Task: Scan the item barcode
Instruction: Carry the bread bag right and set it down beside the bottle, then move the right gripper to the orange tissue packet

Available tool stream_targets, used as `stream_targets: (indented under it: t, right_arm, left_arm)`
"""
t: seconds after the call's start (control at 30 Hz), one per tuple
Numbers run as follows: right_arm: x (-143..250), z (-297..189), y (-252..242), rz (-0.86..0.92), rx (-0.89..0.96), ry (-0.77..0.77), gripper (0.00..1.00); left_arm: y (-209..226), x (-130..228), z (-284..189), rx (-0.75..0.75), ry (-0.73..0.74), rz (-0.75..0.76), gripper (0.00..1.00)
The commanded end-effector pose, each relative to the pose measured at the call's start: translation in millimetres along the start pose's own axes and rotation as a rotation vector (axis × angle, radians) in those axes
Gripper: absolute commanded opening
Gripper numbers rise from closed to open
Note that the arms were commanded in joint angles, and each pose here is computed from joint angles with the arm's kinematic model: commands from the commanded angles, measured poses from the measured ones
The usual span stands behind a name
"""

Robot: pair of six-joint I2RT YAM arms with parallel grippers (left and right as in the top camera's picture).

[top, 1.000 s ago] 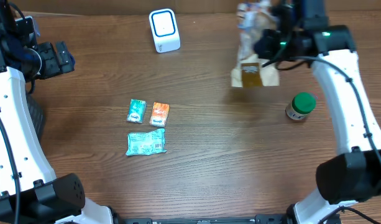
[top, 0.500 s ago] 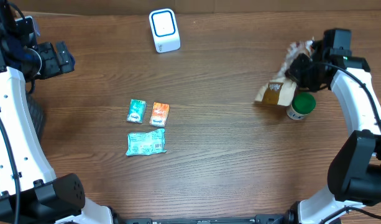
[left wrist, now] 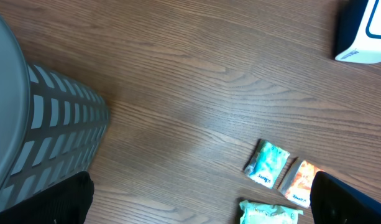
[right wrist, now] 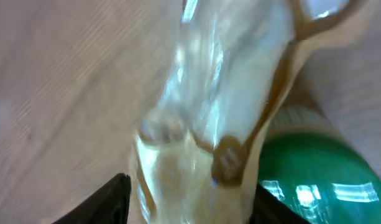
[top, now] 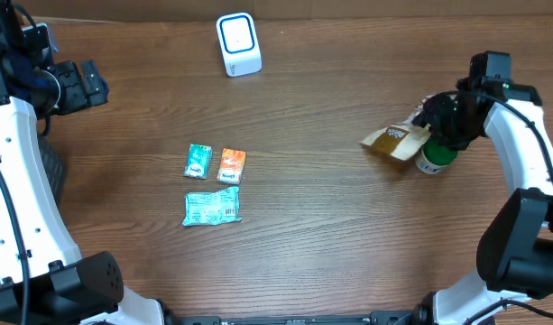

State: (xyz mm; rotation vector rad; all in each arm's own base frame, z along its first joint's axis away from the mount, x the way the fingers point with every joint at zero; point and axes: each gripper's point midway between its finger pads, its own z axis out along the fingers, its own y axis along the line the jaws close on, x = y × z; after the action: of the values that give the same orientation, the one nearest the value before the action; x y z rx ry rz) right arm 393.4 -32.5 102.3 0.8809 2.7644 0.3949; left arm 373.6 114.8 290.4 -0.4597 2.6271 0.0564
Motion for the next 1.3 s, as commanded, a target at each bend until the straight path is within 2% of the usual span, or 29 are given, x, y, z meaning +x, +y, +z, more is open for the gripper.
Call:
stream_targets:
  t: [0.0, 0.2, 0.33, 0.6, 0.7, 0.83, 1.07, 1.27]
  right_arm:
    - [-26, -37, 16, -0.024, -0.004, -0.089, 0.53]
    - [-24, -85, 38, -0.094, -0.023, -0.083, 0.58]
    - [-4, -87, 73, -0.162, -0.139, -0.021, 0.58]
    - [73, -44, 157, -0.326, -0.28, 0.111, 0.57]
    - [115, -18, 186, -0.357, -0.299, 0.147, 0.48]
    - [158, 14, 208, -0.353, -0.308, 0.153, 0.42]
    - [221, 55, 236, -0.338, -0.377, 0.114, 0.43]
    - [246, 72, 252, -0.369, -0.39, 0.068, 0.47]
  left_arm:
    - [0, -2, -3, -0.003, -0.013, 0.023, 1.0]
    - [0, -2, -3, -0.003, -0.013, 0.023, 1.0]
    - [0, -2, -3, -0.003, -0.013, 0.023, 1.0]
    - [0, -2, -3, -0.003, -0.013, 0.023, 1.0]
    - [0, -2, -3, -0.003, -0.013, 0.023, 1.0]
    - [0, -2, -3, -0.003, -0.013, 0.023, 1.0]
    - [0, -2, -3, -0.003, -0.013, 0.023, 1.0]
    - [0, -2, -3, -0.003, -0.013, 0.023, 0.99]
